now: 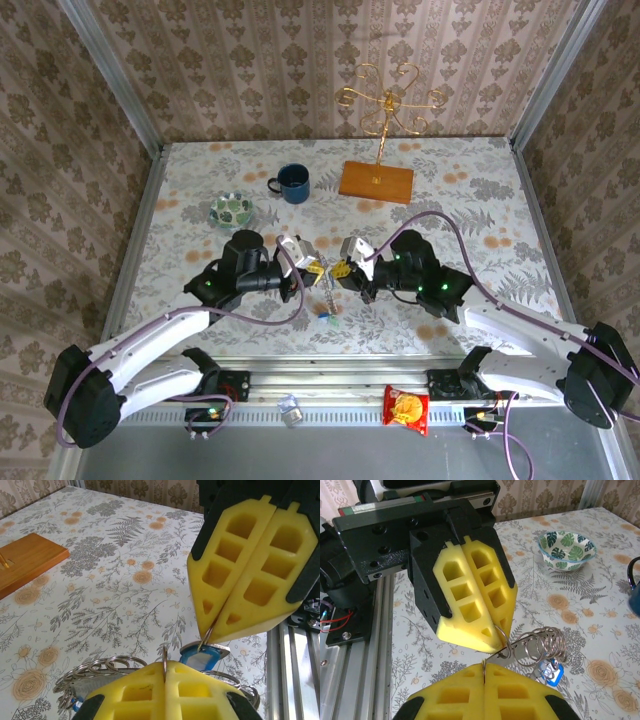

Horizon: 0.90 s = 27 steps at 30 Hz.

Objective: Put the keys on the keyring

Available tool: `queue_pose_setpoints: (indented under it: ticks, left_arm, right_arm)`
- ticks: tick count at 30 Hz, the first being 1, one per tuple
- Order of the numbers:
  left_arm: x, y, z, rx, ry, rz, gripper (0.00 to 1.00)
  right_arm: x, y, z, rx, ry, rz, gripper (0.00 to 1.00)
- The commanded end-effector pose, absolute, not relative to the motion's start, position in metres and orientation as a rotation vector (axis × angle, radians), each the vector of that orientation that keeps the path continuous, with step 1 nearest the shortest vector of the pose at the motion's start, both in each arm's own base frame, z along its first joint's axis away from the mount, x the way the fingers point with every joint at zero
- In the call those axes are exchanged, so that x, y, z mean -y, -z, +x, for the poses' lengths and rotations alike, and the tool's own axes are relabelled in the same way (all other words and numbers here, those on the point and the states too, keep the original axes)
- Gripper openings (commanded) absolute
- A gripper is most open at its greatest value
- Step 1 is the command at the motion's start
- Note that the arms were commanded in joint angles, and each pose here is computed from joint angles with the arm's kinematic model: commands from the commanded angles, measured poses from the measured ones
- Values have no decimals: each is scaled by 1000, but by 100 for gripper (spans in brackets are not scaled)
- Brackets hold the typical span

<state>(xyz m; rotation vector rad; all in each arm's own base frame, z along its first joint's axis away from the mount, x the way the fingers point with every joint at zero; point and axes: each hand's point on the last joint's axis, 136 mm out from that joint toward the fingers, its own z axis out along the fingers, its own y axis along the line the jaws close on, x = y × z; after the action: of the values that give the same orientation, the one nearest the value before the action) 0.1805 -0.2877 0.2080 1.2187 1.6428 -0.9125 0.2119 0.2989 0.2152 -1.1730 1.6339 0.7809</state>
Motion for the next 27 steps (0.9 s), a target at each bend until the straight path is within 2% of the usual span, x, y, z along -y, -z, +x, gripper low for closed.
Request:
queue_pose_setpoints:
  ticks: [1, 27]
  left_arm:
    - [295, -228, 178, -1555, 937, 1223, 0]
    - [295, -219, 174, -1578, 940, 1254, 0]
  right_arm:
    - [-302, -217, 216, -1618, -752, -1169, 0]
    - [-303, -227, 227, -1592, -691, -1094, 0]
